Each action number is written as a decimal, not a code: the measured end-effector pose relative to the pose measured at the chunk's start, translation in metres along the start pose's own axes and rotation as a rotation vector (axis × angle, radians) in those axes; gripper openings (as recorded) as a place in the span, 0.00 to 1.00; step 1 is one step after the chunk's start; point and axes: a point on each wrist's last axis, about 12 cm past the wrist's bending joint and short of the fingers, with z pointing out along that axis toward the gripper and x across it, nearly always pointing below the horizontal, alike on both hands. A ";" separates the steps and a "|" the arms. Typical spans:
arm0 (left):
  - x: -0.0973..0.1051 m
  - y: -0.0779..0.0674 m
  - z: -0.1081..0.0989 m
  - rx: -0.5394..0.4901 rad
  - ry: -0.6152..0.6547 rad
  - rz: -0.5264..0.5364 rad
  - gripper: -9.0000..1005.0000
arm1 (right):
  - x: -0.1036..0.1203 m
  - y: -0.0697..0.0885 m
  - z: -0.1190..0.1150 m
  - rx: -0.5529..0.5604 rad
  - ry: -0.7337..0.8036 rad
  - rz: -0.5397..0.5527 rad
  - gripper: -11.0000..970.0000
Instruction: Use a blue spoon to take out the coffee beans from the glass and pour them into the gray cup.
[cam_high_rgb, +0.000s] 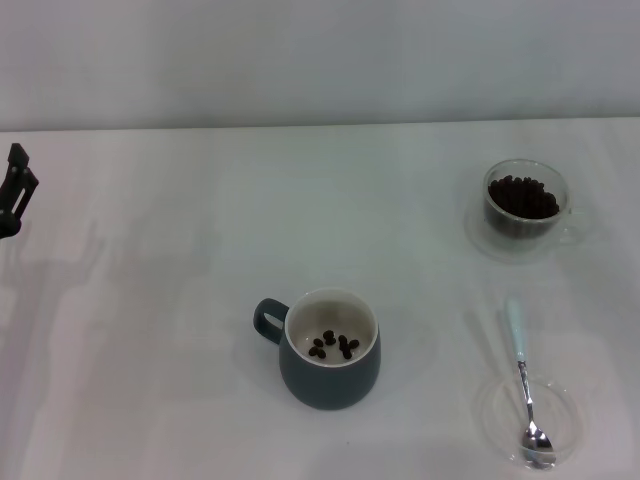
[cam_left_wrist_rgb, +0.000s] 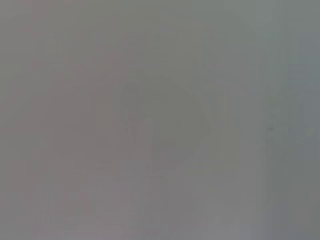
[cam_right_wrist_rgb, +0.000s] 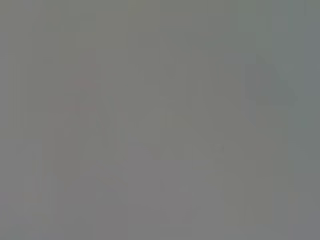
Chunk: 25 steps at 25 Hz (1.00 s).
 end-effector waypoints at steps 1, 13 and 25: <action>0.000 0.000 0.000 0.000 -0.001 0.000 0.88 | 0.000 0.000 0.000 0.005 -0.005 -0.009 0.68; 0.000 -0.009 0.002 0.012 -0.003 -0.031 0.88 | 0.001 0.001 0.001 0.031 0.001 -0.056 0.90; 0.006 -0.020 0.014 0.040 0.066 -0.052 0.88 | 0.001 0.001 0.002 0.034 0.009 -0.058 0.90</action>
